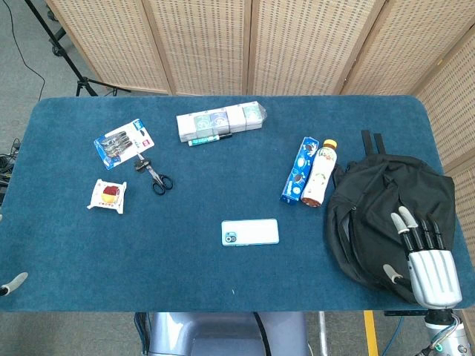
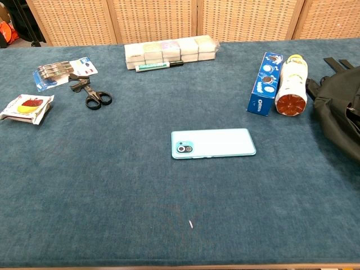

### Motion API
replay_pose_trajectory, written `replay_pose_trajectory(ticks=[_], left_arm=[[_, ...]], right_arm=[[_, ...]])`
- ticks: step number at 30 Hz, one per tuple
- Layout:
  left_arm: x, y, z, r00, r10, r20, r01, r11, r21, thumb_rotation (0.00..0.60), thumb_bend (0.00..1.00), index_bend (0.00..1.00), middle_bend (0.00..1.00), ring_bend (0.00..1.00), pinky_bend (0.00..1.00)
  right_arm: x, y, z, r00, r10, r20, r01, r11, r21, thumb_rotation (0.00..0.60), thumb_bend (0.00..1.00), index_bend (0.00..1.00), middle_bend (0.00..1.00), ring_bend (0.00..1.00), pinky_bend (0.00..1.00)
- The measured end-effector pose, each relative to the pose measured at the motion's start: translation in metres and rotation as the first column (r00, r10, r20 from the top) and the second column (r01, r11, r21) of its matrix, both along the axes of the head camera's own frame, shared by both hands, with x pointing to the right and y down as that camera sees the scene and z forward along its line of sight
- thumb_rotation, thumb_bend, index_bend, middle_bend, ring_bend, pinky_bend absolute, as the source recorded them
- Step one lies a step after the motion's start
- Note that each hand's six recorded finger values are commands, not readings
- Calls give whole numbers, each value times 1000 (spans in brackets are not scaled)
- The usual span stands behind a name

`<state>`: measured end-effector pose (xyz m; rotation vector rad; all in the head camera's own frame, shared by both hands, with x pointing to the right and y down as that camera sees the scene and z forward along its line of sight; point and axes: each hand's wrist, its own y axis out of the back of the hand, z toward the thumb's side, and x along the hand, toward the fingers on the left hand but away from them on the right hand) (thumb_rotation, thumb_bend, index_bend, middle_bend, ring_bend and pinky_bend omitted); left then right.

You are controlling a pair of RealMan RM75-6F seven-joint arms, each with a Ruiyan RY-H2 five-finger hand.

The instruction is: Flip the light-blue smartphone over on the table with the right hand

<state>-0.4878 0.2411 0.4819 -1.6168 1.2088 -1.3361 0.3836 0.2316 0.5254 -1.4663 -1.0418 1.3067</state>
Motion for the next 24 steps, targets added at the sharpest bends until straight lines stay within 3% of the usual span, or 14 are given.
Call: replay_pose_trajectory(ticks=[9,16,21,24], left_arm=[[-2,1,-1,1000,-3,11,3,1000,-4,600,0,0,0,0,0],[0,0,2,1000,0,13,0,1000,-11,600,0,0,0,0,0],[0,-4,5,1000,-9,16,9,1000,-14,600,0,0,0,0,0],[-1,-6,5,1000,-20,18,21,1000,-14,600,0,0,0,0,0]], right_arm=[[-5,2,3,999,-32,14,32,999,-22,600,0,40,0,0,30],[-24,0,15,986,-126,114,134,989,-65,600,0,82,32,0,30],[-55,-12,38,962,-224,158,246,960,-131,600,23,84,45,0,30],[-82,-21,53,942,-293,166,320,932,-169,600,163,92,46,0,29]])
